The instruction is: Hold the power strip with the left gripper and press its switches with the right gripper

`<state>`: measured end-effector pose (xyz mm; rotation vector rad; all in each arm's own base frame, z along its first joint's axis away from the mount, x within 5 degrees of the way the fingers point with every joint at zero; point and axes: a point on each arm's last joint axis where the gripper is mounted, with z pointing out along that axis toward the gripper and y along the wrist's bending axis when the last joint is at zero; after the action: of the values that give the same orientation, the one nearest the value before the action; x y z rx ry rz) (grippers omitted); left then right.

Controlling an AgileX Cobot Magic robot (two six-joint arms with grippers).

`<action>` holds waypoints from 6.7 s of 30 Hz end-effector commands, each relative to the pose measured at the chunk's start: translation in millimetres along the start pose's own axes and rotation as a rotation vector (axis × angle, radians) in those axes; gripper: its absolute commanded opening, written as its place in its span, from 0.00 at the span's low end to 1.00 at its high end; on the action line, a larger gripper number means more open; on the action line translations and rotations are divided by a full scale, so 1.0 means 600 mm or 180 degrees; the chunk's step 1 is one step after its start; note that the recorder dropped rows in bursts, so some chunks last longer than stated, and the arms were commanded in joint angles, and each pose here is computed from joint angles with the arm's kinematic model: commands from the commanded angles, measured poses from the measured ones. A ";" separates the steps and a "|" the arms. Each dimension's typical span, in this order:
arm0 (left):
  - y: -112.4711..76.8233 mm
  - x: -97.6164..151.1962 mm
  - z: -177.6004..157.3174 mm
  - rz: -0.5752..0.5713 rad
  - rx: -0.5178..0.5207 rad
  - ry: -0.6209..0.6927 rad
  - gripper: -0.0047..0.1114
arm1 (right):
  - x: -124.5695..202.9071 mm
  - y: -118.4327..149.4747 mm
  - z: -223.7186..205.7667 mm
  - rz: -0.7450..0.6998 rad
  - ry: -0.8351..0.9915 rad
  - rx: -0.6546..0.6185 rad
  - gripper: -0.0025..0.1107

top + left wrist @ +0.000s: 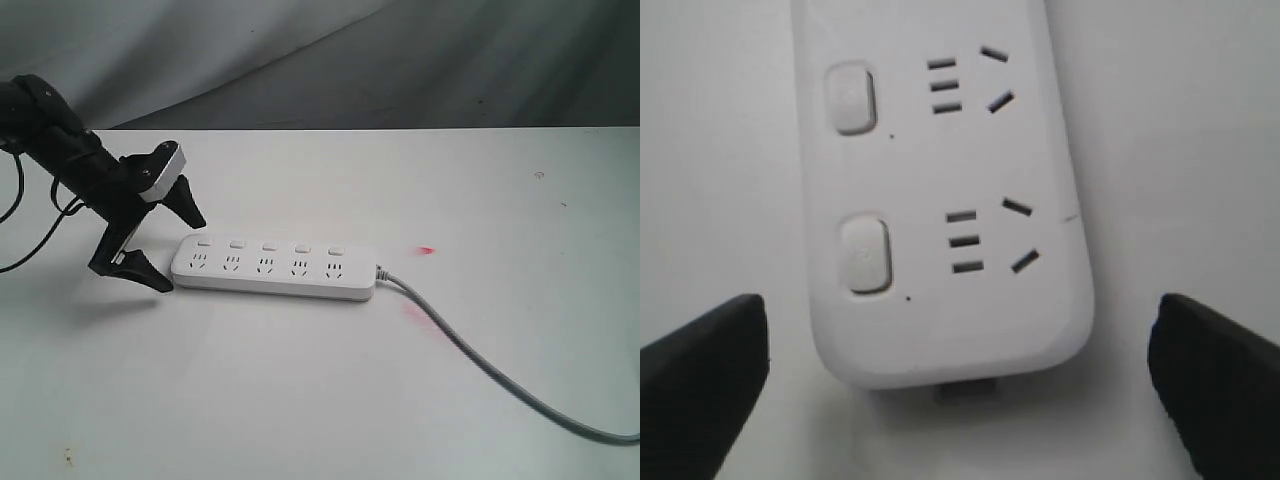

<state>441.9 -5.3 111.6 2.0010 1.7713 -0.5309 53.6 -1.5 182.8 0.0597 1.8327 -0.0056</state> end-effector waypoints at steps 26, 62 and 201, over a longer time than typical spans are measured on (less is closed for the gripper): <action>0.003 -0.005 0.012 0.0073 0.0085 0.0007 0.11 | 0.000 -0.001 0.000 -0.0005 -0.0035 0.0037 0.02; 0.004 -0.004 0.012 0.0073 0.0065 0.0017 0.11 | -0.005 -0.001 0.000 -0.0040 -0.0140 0.0041 0.02; 0.004 -0.004 0.012 0.0073 0.0065 0.0017 0.11 | -0.054 0.590 0.617 -0.2061 0.1334 -0.3334 0.46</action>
<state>443.4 -9.8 105.0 2.0236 1.7653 -0.5402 433.3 337.5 122.6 -1.3282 1.9907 0.5622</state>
